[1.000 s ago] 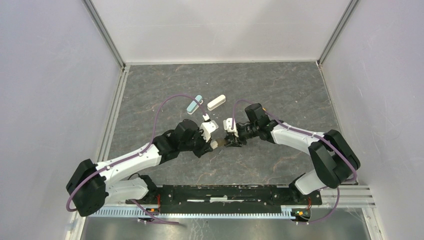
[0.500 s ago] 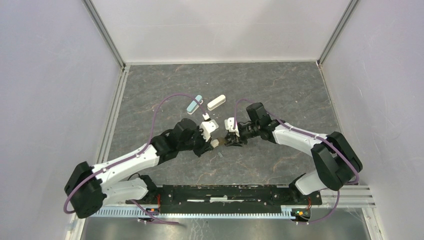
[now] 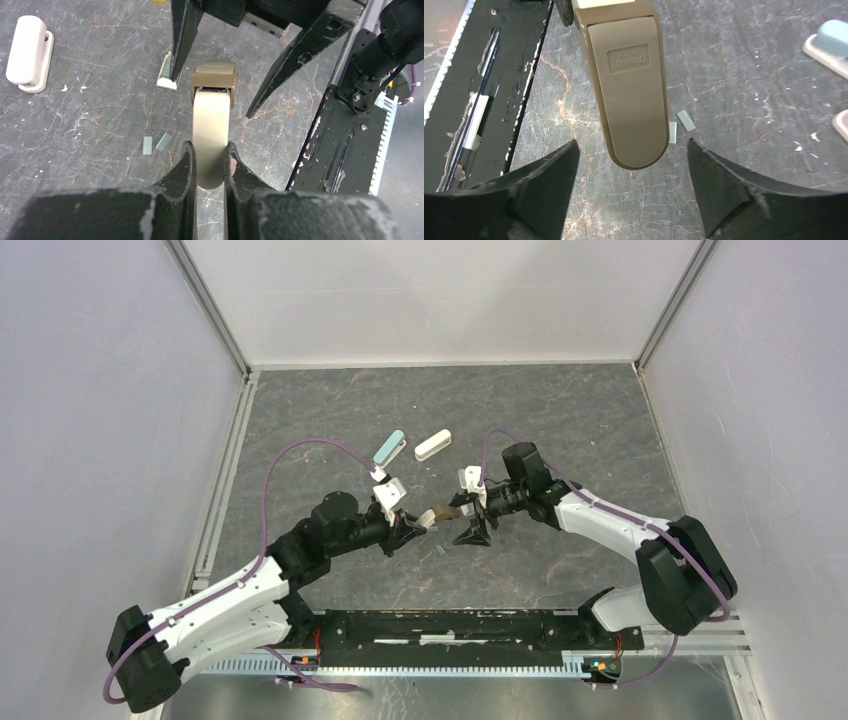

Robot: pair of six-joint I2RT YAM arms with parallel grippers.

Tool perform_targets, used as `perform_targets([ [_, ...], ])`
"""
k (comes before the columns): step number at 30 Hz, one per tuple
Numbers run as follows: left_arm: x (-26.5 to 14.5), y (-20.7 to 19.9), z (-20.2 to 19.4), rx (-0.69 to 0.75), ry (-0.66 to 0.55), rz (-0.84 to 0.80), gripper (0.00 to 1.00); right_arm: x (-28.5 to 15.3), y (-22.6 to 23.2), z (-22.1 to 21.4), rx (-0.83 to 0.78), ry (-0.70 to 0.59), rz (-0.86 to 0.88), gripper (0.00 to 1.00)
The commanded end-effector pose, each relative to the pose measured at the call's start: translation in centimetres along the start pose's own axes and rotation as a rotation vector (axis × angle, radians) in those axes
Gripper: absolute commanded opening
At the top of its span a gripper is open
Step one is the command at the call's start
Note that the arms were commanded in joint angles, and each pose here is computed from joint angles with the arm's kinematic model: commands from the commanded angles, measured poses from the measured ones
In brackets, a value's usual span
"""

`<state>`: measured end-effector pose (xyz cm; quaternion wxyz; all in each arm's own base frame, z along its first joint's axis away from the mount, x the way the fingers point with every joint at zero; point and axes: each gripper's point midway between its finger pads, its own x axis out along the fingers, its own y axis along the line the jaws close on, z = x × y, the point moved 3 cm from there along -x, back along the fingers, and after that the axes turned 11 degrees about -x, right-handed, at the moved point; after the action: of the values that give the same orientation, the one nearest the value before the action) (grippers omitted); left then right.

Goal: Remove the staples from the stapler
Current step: Unload the staple at the center of the board, then place the stapler at the center of the board.

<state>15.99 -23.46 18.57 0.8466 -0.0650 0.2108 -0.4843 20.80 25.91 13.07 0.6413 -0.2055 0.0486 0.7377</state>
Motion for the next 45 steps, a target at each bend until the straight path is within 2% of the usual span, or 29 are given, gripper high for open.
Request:
perform_targets([
  [1,-0.4,-0.1,1.1,-0.064,-0.078,0.016,0.02,-1.2,-1.1,1.2,-0.046,0.014,-0.065,0.92],
  [11,-1.3,0.7,-0.1,-0.141,-0.064,0.091,0.02,-3.9,-2.1,1.9,-0.087,0.009,-0.091,0.95],
  [14,-1.5,1.7,-0.4,-0.188,-0.042,0.173,0.02,-4.7,-2.5,2.3,-0.093,0.005,-0.125,0.95],
  [16,-2.1,2.8,-0.5,-0.233,-0.014,0.283,0.02,-5.1,-2.7,2.6,-0.084,0.0,-0.144,0.95],
  [20,-4.3,5.0,-1.0,-0.331,0.106,0.549,0.02,-5.4,-2.0,3.0,-0.052,-0.008,-0.153,0.95],
  [26,-5.1,5.9,0.3,-0.316,0.249,0.661,0.02,-5.8,-1.0,3.4,-0.039,-0.047,-0.207,0.95],
  [33,-3.2,8.7,-0.9,-0.32,0.541,0.727,0.02,-6.1,-1.1,3.0,-0.056,-0.028,-0.222,0.94],
  [39,-1.4,9.7,-1.7,-0.329,0.758,0.667,0.02,-6.7,-1.2,3.2,-0.088,-0.028,-0.255,0.94],
  [45,2.2,13.5,-3.7,-0.403,0.931,0.619,0.02,-6.9,-1.2,3.1,-0.104,-0.021,-0.26,0.94],
])
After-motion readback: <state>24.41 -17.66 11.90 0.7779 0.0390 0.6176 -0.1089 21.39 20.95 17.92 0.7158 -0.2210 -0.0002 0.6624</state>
